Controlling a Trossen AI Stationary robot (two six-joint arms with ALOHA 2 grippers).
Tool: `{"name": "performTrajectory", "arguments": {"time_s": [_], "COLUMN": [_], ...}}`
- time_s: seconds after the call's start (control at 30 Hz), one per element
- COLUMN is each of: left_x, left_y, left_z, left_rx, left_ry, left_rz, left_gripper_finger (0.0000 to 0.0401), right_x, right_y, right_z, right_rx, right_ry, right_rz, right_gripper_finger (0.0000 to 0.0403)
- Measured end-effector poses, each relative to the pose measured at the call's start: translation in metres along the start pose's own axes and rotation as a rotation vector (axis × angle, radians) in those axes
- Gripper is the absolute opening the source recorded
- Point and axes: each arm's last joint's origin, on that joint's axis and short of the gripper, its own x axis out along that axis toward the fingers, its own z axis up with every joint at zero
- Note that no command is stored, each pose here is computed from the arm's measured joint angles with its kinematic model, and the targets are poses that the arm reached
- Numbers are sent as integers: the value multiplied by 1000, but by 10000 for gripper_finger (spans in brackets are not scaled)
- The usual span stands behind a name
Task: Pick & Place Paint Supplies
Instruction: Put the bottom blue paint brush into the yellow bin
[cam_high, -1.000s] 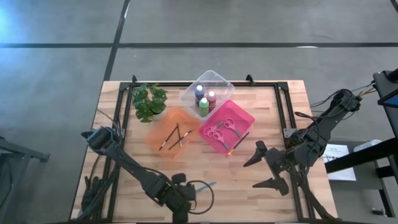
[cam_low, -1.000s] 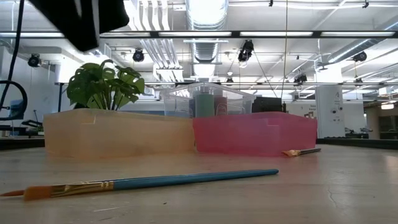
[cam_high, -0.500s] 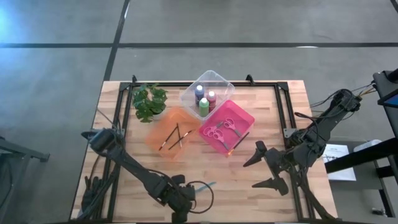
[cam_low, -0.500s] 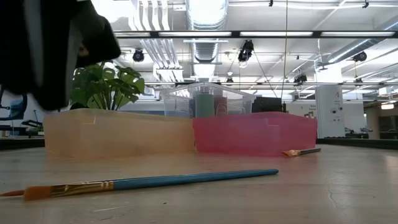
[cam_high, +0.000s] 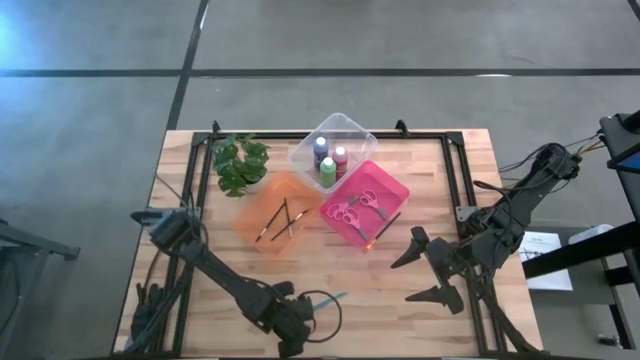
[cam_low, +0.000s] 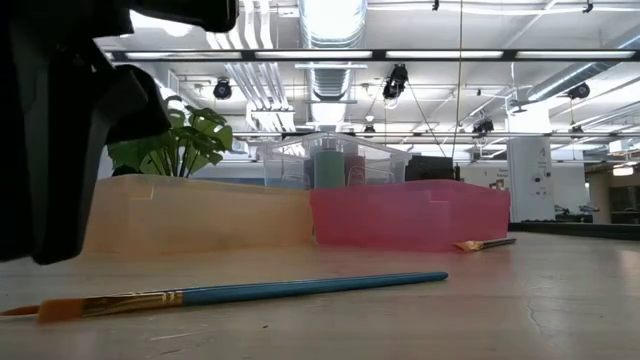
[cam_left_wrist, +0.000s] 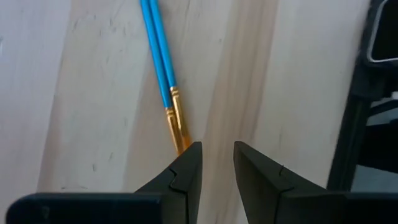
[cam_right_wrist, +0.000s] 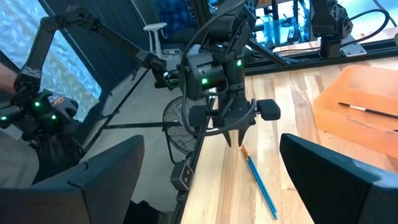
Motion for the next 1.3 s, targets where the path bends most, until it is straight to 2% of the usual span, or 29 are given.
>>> {"name": "performTrajectory", "arguments": {"time_s": [0.13, 0.67, 0.9, 1.3], "left_x": [1, 5, 14, 10], "left_y": [1, 3, 2, -4], "left_z": [-1, -2, -2, -1], "left_rx": [-30, -28, -31, -52], "left_ry": [5, 13, 26, 18], "left_rz": [9, 37, 24, 4], "left_gripper_finger": [102, 102, 102, 102], "right_x": [0, 0, 0, 0], "right_y": [0, 0, 0, 0], "right_z": [0, 0, 0, 0], "right_rx": [-1, -4, -2, 8], "right_ry": [0, 1, 0, 1], "right_rz": [0, 0, 0, 1], "right_gripper_finger": [370, 370, 370, 370]}}
